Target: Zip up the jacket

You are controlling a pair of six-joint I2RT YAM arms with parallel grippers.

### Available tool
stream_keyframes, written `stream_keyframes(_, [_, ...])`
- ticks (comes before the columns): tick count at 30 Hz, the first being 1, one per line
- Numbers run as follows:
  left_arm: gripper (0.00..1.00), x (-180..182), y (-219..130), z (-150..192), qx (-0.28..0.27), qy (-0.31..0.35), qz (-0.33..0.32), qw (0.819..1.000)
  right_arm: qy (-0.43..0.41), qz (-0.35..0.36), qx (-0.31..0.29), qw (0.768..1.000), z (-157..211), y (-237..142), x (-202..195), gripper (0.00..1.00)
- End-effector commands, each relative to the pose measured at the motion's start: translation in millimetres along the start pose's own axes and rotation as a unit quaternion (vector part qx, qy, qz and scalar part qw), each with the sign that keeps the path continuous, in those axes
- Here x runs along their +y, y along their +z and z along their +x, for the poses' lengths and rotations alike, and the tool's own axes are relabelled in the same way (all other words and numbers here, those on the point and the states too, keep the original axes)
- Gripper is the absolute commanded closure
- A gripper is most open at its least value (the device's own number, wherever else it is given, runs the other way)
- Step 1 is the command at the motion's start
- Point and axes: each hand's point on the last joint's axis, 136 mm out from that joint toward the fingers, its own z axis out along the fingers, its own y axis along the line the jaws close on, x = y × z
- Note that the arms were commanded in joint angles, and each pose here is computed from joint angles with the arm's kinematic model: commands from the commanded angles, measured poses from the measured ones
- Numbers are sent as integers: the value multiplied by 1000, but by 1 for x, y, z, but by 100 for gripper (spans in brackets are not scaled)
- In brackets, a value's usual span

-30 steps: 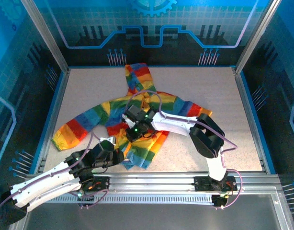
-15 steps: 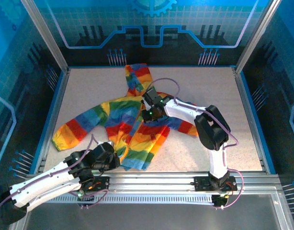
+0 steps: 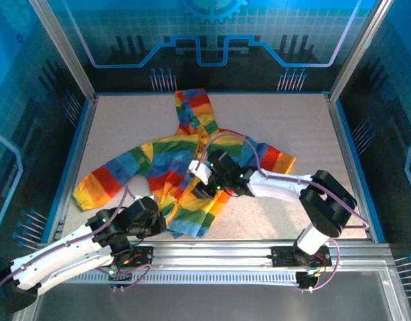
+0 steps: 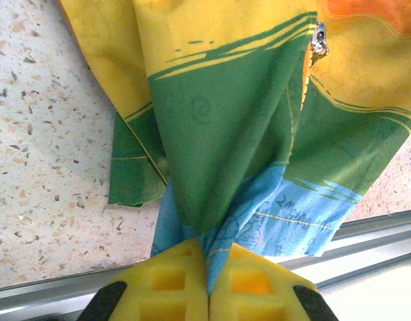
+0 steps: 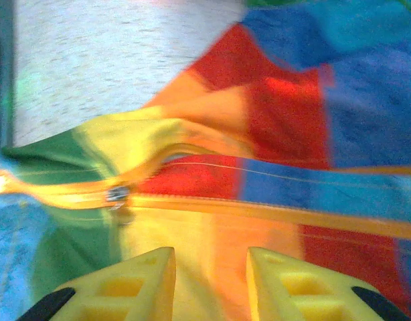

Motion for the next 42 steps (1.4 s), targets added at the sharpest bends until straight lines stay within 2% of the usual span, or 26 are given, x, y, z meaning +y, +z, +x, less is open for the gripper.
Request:
stream_keyframes(1, [100, 2, -6, -3, -4, 1, -12, 1000, -86, -17, -32, 996, -13, 8, 25, 66])
stream_keyframes(10, [100, 1, -7, -3, -3, 4, -10, 1000, -103, -38, 0, 994, -6, 39, 51, 65])
stream_keyframes(21, [100, 0, -8, -3, -1, 7, -9, 1000, -103, -27, 18, 994, 2, 55, 47, 68])
stream_keyframes(27, [100, -1, -9, -3, -2, 7, -7, 1000, -107, -12, 31, 994, 7, 61, 42, 78])
stream_keyframes(34, [100, -4, -15, -6, -7, 18, -8, 1000, -116, 35, 36, 992, 0, 54, 27, 100])
stream_keyframes(42, [100, -6, -15, -7, -3, 28, -14, 1000, -145, 49, 27, 988, -9, 34, 26, 100])
